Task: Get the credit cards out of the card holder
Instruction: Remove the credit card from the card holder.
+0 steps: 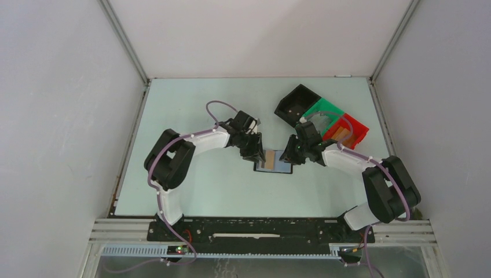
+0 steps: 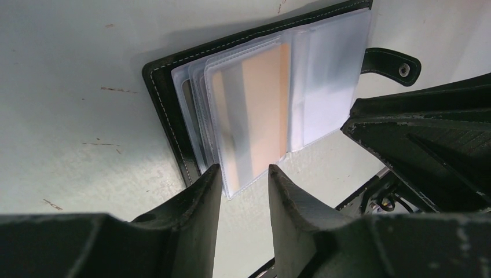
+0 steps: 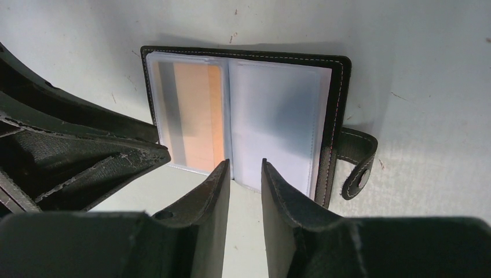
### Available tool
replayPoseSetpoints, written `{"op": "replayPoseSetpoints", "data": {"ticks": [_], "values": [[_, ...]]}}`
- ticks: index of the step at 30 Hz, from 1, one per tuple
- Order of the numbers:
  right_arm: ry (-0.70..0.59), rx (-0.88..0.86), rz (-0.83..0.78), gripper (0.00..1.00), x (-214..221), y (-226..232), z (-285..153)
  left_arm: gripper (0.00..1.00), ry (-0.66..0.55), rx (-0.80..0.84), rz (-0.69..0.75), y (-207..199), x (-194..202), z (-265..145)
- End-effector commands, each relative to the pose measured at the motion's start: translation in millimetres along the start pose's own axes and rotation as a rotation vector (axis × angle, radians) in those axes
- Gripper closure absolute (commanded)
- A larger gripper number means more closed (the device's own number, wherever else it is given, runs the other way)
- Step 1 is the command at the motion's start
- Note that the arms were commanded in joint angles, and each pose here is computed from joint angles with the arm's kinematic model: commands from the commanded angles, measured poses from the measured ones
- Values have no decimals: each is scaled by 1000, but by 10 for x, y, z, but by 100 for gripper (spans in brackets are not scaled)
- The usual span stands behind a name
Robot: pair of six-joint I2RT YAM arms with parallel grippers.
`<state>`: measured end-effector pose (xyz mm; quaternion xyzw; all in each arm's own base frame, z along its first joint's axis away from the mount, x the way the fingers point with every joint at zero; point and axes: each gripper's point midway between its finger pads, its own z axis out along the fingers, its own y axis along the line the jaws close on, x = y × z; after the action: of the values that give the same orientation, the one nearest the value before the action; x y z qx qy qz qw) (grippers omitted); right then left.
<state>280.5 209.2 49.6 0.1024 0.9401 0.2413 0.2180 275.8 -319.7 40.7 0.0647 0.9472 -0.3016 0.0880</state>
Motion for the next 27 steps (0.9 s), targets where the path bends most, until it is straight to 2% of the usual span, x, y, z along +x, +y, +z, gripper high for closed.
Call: {"op": "replayPoseSetpoints", "data": {"ticks": [1,27], "values": [[-24,0,13,65,-52,6,4,60,-9,31,8,-85,4,-8],[-44,20,65,66,-70,-115,-43,62,-40,235,84,-713,-106,-319]]}}
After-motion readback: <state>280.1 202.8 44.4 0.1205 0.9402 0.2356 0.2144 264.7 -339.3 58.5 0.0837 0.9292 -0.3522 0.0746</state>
